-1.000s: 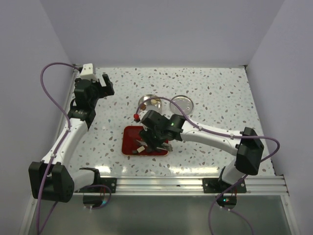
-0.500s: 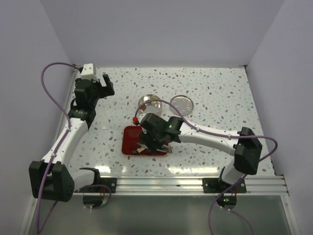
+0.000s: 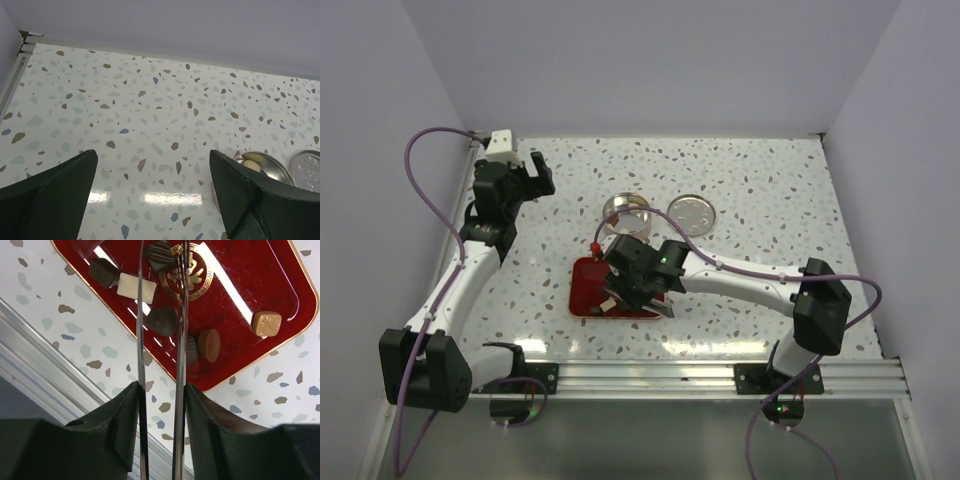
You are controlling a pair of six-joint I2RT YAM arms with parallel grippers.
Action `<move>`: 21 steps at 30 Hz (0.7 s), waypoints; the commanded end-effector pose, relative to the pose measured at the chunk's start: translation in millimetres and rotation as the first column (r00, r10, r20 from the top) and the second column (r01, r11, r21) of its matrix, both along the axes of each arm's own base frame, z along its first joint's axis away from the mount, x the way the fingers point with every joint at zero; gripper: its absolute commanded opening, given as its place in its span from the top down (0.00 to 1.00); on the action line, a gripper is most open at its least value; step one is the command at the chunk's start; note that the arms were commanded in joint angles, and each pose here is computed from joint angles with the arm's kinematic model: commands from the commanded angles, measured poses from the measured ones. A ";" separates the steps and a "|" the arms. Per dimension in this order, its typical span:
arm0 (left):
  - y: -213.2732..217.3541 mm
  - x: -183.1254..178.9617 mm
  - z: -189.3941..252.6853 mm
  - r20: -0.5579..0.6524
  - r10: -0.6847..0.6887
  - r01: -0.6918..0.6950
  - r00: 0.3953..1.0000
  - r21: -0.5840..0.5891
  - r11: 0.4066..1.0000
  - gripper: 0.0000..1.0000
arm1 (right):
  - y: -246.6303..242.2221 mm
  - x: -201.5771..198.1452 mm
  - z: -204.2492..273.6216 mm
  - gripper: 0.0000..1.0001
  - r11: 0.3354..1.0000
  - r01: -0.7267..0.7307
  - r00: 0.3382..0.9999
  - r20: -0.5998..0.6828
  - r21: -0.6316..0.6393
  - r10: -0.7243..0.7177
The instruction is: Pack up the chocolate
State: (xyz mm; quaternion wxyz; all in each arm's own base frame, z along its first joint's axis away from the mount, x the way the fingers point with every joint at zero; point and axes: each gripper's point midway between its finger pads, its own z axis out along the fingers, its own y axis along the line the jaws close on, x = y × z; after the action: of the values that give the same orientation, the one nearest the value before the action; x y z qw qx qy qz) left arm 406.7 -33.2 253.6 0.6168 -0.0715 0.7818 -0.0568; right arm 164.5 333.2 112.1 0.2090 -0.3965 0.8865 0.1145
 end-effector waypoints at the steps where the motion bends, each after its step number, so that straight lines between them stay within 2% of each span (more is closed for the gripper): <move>1: -5.3 3.1 24.9 0.059 -0.009 0.010 0.998 -0.020 1.000 0.00 | 2.1 2.6 1.1 0.60 1.000 -0.007 1.000 0.027 -0.006 0.007; 7: -5.3 3.5 24.6 0.059 -0.009 0.010 0.998 -0.018 1.000 0.00 | 2.2 11.1 16.5 0.64 1.000 -0.001 0.997 0.072 -0.010 0.002; 21: -5.1 3.1 25.3 0.059 -0.006 0.007 0.998 -0.017 1.000 0.00 | -3.3 35.6 48.8 0.65 0.998 0.004 0.983 0.185 -0.060 0.007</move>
State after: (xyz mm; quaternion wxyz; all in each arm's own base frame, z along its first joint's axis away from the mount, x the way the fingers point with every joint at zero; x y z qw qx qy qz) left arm 406.6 -34.7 253.6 0.6167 -0.0698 0.7819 -0.0578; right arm 186.2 332.3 143.3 0.2519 -0.4102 0.8735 0.0726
